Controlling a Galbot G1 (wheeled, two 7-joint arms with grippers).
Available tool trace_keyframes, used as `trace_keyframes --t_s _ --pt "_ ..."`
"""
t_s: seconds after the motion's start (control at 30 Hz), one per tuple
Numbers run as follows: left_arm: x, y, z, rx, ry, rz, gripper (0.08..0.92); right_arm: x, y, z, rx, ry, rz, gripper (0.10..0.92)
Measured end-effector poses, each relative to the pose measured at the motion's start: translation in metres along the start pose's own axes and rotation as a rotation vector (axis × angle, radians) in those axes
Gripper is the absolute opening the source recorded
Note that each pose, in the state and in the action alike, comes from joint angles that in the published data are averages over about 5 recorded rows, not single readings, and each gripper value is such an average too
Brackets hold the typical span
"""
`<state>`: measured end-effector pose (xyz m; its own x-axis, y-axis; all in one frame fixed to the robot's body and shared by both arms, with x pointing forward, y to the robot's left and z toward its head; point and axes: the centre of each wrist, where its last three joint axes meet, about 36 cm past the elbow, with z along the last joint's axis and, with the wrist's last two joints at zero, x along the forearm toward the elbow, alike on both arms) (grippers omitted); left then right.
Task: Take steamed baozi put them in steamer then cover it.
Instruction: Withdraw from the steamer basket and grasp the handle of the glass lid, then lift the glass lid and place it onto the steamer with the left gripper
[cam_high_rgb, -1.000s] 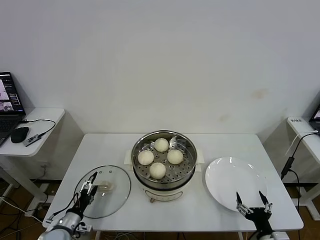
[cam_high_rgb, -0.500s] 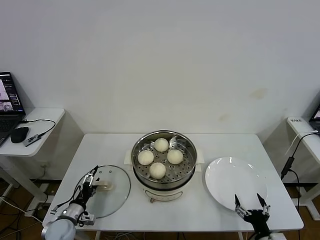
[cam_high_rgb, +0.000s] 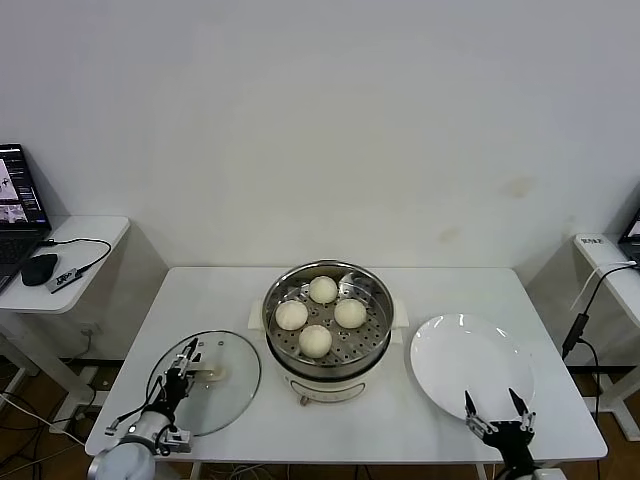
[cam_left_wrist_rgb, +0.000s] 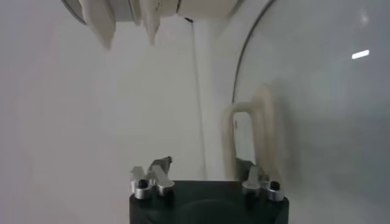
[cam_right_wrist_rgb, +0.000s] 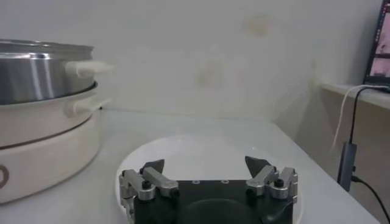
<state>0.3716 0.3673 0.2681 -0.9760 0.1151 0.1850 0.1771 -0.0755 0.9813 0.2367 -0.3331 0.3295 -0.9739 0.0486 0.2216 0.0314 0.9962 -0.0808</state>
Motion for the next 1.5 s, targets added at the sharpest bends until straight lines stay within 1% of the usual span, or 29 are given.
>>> trace_keyframes --t_s 0.23,0.37,0.5,0.73,0.9,1.07,1.27,1.4,1.5 --pt "0.004 -0.007 -0.003 0.029 -0.004 -0.013 0.343 0.001 0.003 -0.002 0.003 -0.007 -0.006 0.823" --pt "0.007 -0.008 -0.002 0.040 -0.007 -0.035 0.222 0.001 0.005 -0.003 0.003 -0.011 -0.011 0.823" --pt "0.010 -0.005 0.001 0.044 -0.007 -0.066 0.150 -0.001 0.006 -0.004 0.005 -0.013 -0.017 0.823" --pt "0.020 0.007 0.007 0.031 0.002 -0.118 0.146 -0.005 0.008 -0.007 0.012 -0.019 -0.034 0.823" --pt "0.031 0.026 0.011 0.015 0.023 -0.150 0.146 -0.007 0.011 -0.009 0.020 -0.023 -0.047 0.823" --pt "0.042 0.054 0.020 0.001 0.061 -0.168 0.146 -0.009 0.012 -0.009 0.029 -0.025 -0.058 0.823" --pt "0.053 0.095 0.028 0.009 0.106 -0.175 0.146 -0.010 0.011 -0.009 0.039 -0.027 -0.063 0.823" --pt "0.055 0.124 0.023 0.034 0.116 -0.186 0.146 -0.011 0.011 -0.008 0.047 -0.030 -0.062 0.823" --pt "0.056 0.148 0.013 0.052 0.109 -0.202 0.146 -0.011 0.012 -0.006 0.060 -0.030 -0.060 0.823"
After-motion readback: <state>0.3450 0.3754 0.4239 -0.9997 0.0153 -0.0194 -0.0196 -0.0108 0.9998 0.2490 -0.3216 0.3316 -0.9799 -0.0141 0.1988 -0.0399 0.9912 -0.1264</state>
